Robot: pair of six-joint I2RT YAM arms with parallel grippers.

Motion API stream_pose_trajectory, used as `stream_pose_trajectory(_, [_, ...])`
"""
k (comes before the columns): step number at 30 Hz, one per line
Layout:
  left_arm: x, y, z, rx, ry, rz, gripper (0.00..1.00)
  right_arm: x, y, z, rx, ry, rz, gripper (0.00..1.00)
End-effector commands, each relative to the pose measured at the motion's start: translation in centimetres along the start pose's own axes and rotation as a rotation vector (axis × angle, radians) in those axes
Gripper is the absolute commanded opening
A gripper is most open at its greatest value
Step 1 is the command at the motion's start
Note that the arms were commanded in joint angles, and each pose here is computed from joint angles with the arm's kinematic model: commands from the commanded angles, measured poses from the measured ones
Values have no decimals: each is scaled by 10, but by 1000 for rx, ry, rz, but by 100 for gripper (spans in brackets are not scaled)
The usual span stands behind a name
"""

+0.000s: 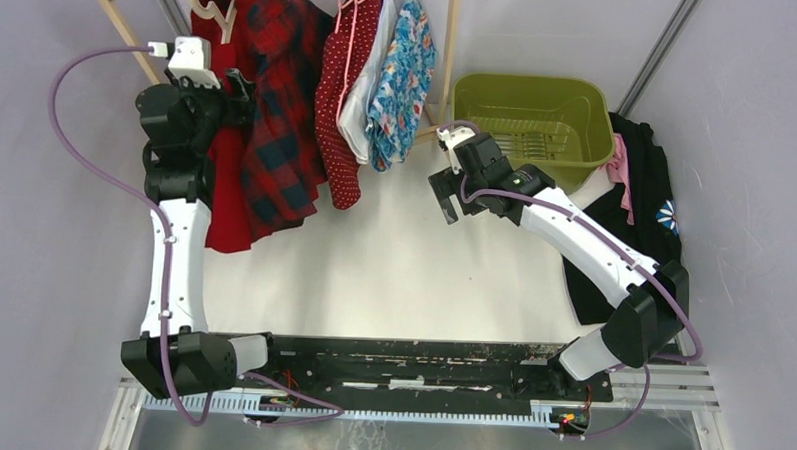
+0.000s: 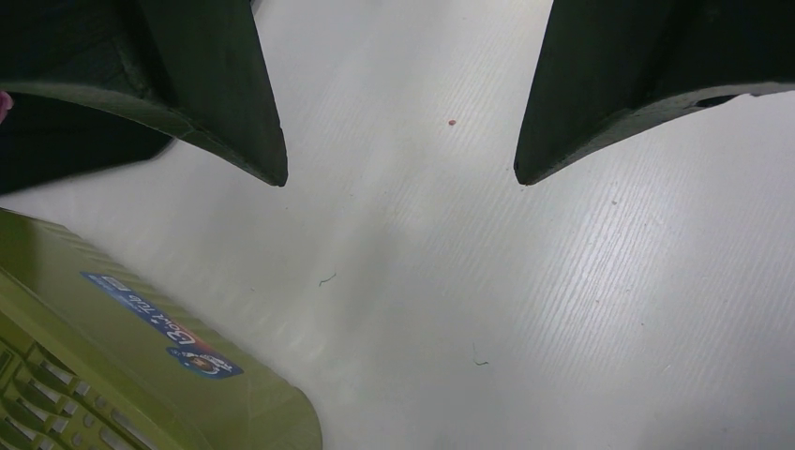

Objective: Remove the skirt from the hanger
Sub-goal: Pick up the hanger from the clothesline.

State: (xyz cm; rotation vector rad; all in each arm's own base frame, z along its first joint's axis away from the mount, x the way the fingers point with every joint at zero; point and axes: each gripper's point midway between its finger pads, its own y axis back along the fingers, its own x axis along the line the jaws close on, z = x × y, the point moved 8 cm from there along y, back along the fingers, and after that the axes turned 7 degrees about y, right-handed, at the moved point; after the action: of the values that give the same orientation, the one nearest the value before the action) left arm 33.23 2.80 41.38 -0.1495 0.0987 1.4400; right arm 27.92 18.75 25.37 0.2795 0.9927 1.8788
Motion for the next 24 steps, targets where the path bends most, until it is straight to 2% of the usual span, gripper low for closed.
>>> stream_pose_trajectory(1, [-8, 20, 52, -33, -171, 11, 86, -1, 3, 4, -32, 5, -17, 98])
stream_pose_trajectory(3, [-8, 27, 69, -47, -220, 36, 100, -1, 4, 5, -34, 2, -15, 98])
stream_pose_trajectory(7, [-2, 25, 88, -13, -252, 113, 98, -1, 5, 5, -37, -1, -13, 98])
stream_pose_trajectory(10, [5, 16, 99, 33, -198, 186, 89, -1, 5, 5, -36, 1, -12, 98])
stream_pose_trajectory(12, [9, 6, 96, 120, -126, 209, 76, -1, 5, 6, -37, 1, -11, 98])
stream_pose_trajectory(15, [11, -6, 91, 133, -29, 220, 63, -1, 5, 6, -34, 1, -11, 98])
stream_pose_trajectory(19, [10, -18, 80, 179, 47, 163, 62, 0, 3, 5, -27, 3, -10, 98])
stream_pose_trajectory(24, [9, -27, 65, 229, 113, 115, 67, 0, 2, 7, -17, 7, -10, 98])
